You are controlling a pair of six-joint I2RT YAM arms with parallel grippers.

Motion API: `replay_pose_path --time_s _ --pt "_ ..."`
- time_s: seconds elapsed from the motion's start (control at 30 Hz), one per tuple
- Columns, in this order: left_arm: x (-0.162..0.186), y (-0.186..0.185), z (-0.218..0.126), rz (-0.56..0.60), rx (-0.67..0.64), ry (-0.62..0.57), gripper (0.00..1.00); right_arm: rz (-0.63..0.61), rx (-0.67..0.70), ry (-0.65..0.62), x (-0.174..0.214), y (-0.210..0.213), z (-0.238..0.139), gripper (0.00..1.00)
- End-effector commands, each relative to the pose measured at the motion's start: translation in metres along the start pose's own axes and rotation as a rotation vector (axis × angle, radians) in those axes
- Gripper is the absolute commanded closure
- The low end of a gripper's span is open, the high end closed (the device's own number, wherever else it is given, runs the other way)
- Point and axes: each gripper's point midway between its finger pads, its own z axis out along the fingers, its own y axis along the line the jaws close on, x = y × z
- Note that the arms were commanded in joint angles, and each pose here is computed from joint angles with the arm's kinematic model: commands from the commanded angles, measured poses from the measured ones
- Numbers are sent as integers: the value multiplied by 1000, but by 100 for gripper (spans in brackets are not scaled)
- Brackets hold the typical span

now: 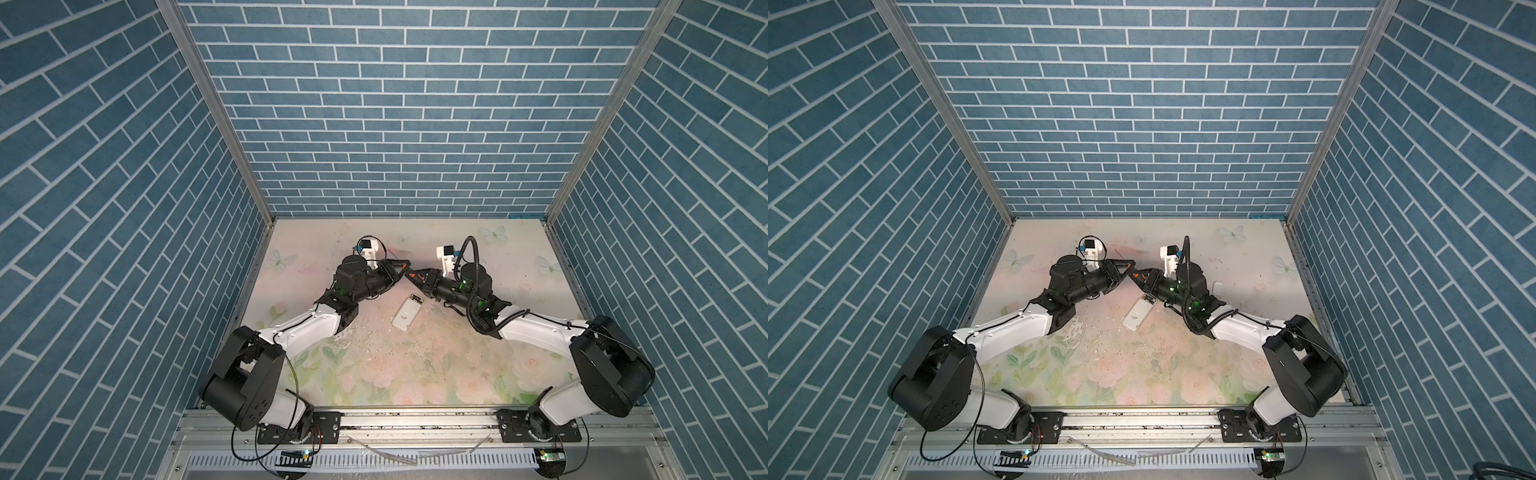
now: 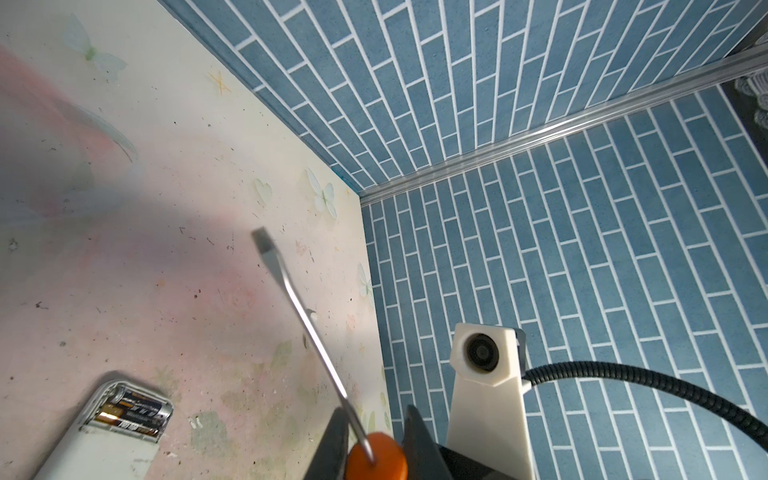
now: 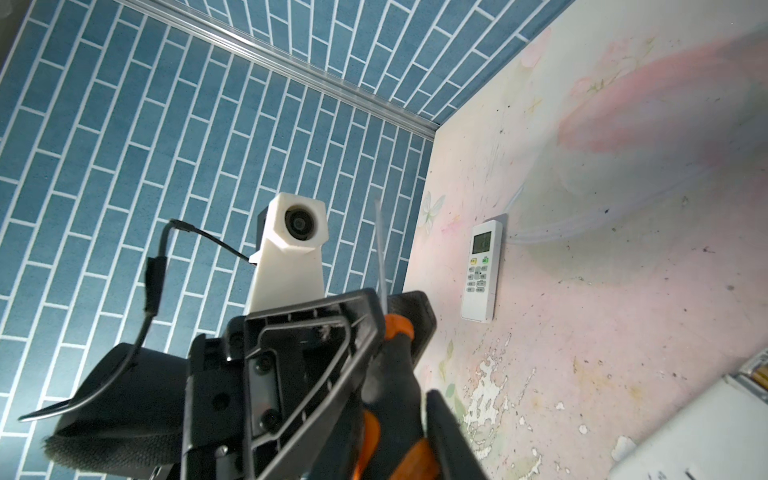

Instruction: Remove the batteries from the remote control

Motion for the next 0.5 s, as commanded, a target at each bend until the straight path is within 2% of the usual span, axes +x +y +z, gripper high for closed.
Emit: replay_pose_path --time_s 0.0,0.07,0.3,0.47 --pt "-11 -18 -2 12 47 -28 100 -69 -10 -2 -5 18 1 60" --pt "-12 -22 -4 12 52 -30 100 -93 0 8 -3 19 1 54" --pt "-18 -22 -11 8 25 -39 100 -190 61 42 6 20 -3 47" --pt "-23 -15 -18 3 -32 -47 100 -454 292 59 19 16 -21 47"
